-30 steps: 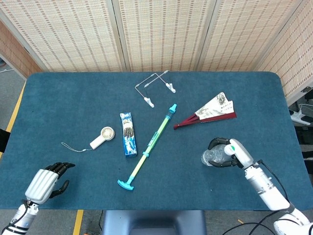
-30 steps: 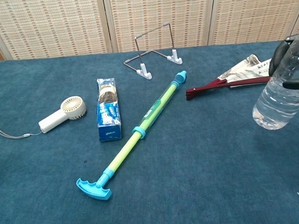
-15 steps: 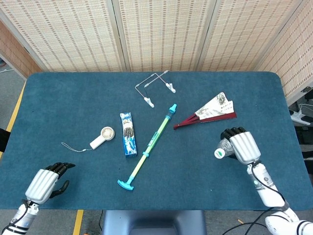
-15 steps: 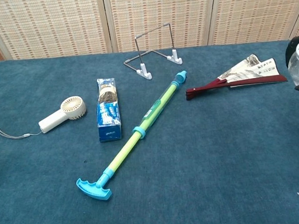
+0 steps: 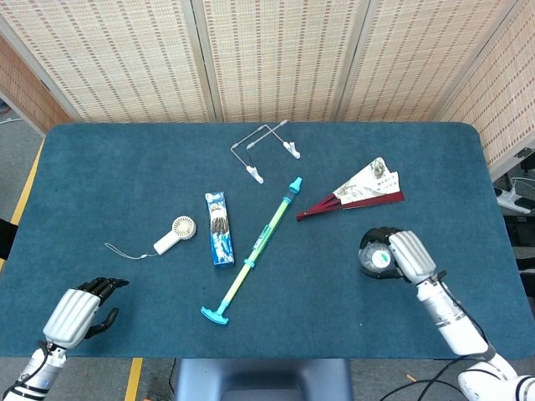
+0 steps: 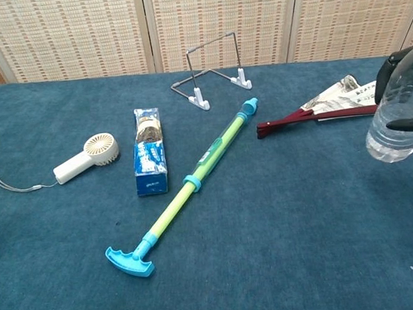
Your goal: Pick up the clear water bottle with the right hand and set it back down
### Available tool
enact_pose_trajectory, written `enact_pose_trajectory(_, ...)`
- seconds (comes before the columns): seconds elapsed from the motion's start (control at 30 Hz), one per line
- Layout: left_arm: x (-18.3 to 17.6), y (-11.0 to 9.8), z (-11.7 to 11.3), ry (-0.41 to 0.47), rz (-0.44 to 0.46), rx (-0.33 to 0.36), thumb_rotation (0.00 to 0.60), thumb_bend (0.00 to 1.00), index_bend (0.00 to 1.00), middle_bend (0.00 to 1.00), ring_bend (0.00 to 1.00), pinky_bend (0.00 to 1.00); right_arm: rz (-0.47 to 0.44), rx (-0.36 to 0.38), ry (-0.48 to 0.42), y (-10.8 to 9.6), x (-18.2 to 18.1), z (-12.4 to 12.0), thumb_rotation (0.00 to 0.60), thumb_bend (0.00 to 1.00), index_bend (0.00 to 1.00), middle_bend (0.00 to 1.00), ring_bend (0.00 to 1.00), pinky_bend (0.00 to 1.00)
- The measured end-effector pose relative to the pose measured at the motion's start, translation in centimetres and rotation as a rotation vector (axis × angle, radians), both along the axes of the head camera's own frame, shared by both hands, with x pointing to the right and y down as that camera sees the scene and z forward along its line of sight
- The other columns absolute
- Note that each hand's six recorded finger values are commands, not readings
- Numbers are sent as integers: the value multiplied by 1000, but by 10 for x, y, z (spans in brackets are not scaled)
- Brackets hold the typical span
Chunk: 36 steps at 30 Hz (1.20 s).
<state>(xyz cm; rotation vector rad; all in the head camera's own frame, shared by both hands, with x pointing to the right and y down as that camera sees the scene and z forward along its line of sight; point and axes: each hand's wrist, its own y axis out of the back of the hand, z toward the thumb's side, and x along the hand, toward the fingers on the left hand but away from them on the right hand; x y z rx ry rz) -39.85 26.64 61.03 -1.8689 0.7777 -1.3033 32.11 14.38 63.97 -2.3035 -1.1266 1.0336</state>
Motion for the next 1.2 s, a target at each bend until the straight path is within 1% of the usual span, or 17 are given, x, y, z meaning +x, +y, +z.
enact_pose_trajectory(0.07, 0, 0, 0, 3, -1, 0, 600, 429, 249, 310, 278, 495, 62, -105, -150, 1, -2, -1, 600, 426, 830, 733, 638, 614)
enact_pose_trajectory(0.1, 1, 0, -1, 3, 0, 2, 600, 429, 249, 310, 278, 495, 102, -174, -241, 1, -2, -2, 600, 426, 830, 733, 638, 614)
enact_pose_trajectory(0.2, 0, 0, -1, 1, 0, 4, 600, 429, 249, 310, 278, 495, 202, -314, -425, 1, -1, -3, 600, 426, 830, 733, 638, 615)
enact_pose_trajectory(0.3, 0, 0, -1, 4, -3, 3, 600, 429, 249, 311, 278, 496, 286, -397, -540, 0, 2, -2, 600, 427, 830, 733, 638, 616)
enact_pose_trajectory(0.4, -1, 0, -1, 2, -2, 4, 600, 429, 249, 311, 278, 495, 337, -424, -590, -1, 6, 0, 600, 429, 830, 733, 638, 617)
enact_pose_trajectory(0.47, 0, 0, -1, 4, -5, 2, 600, 429, 249, 311, 278, 495, 348, -415, -589, -3, 8, 1, 600, 430, 830, 733, 638, 617)
enact_pose_trajectory(0.53, 0, 0, -1, 5, -2, 4, 600, 429, 249, 311, 278, 495, 342, -381, -558, -4, 11, 3, 600, 430, 830, 733, 638, 617)
enact_pose_trajectory(0.6, 0, 0, -1, 2, 1, 5, 600, 429, 249, 311, 278, 495, 318, -331, -503, -6, 14, 4, 600, 431, 830, 733, 638, 617)
enact_pose_trajectory(0.7, 0, 0, -1, 2, -1, 4, 600, 429, 249, 311, 278, 495, 243, -211, -349, -9, 18, 5, 600, 431, 830, 733, 638, 617)
enact_pose_trajectory(0.77, 0, 0, -1, 4, -2, 4, 600, 429, 249, 311, 278, 495, 167, -103, -191, -11, 20, 6, 600, 431, 830, 733, 638, 617)
enact_pose_trajectory(0.8, 0, 0, -1, 5, -3, 5, 600, 429, 249, 311, 278, 496, 118, -31, -88, -13, 22, 6, 600, 431, 830, 733, 638, 617)
enact_pose_trajectory(0.87, 0, 0, -1, 2, -2, 5, 600, 429, 249, 311, 278, 496, 44, 88, 75, -15, 24, 5, 600, 430, 830, 733, 638, 617)
enact_pose_trajectory(0.9, 0, 0, -1, 4, -4, 4, 600, 429, 249, 311, 278, 496, 0, 169, 184, -17, 26, 4, 600, 430, 830, 733, 638, 617)
enact_pose_trajectory(1.0, 0, 0, -1, 4, -1, 5, 600, 428, 249, 311, 278, 496, -85, 338, 420, -19, 29, 3, 600, 431, 830, 733, 638, 616)
enact_pose_trajectory(1.1, 0, 0, -1, 5, -4, 4, 600, 428, 249, 311, 278, 496, -137, 433, 577, -18, 30, 3, 600, 430, 830, 733, 638, 616)
enact_pose_trajectory(1.2, 0, 0, -1, 5, -3, 5, 600, 428, 249, 311, 279, 496, -165, 461, 643, -15, 29, 5, 600, 430, 830, 733, 638, 616)
